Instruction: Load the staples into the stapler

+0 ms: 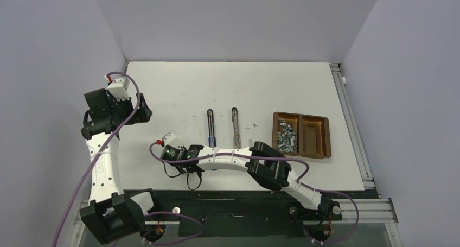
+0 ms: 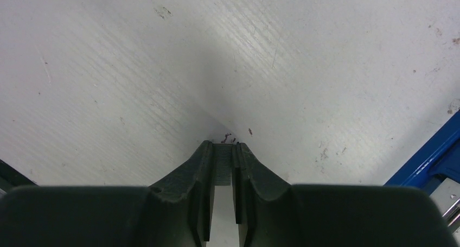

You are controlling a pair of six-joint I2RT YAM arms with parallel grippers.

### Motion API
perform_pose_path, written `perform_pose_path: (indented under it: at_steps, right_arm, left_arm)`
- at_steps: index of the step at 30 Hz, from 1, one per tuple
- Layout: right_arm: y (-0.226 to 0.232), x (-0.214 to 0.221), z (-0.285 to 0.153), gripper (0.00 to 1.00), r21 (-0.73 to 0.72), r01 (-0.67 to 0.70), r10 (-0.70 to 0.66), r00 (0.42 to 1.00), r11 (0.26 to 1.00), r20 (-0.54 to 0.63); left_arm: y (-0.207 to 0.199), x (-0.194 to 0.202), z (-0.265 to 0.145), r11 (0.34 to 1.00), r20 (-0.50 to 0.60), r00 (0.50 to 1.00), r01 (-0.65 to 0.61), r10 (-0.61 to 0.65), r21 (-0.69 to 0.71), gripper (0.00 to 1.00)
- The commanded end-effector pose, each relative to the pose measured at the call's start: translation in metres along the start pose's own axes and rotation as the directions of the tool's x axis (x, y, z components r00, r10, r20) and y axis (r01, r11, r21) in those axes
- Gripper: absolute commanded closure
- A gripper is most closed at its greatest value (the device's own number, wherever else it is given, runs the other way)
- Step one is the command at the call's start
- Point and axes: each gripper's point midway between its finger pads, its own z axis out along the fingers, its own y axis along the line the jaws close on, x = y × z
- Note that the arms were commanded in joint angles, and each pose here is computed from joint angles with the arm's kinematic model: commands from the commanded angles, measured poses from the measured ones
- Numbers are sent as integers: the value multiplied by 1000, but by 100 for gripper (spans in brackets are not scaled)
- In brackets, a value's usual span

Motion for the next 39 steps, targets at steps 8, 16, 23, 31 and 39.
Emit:
perform_pose_path:
  at_steps: [8, 16, 23, 31, 39]
  right_arm:
    - [-42, -26, -23, 91, 137, -81, 73, 996, 987, 59]
    - [-78, -62, -64, 91, 181, -228, 194, 963, 957, 189]
    - [-113, -65, -93, 91, 261, -354, 277, 916, 898, 289]
    - [-164, -34, -118, 91, 378, -504, 370, 850, 776, 374]
    - [-190, -9, -140, 91, 386, -580, 403, 798, 717, 448]
  left_arm:
    - [-6, -24, -10, 1000, 55, 999, -1, 0, 22, 3]
    - [-5, -18, -5, 999, -9, 999, 36, -36, 28, 2]
    - [-4, -18, -4, 999, -7, 999, 33, -33, 24, 2]
    - [-8, -14, -1, 998, -23, 999, 41, -40, 51, 1]
    - [-15, 0, 3, 996, -60, 998, 35, -30, 85, 3]
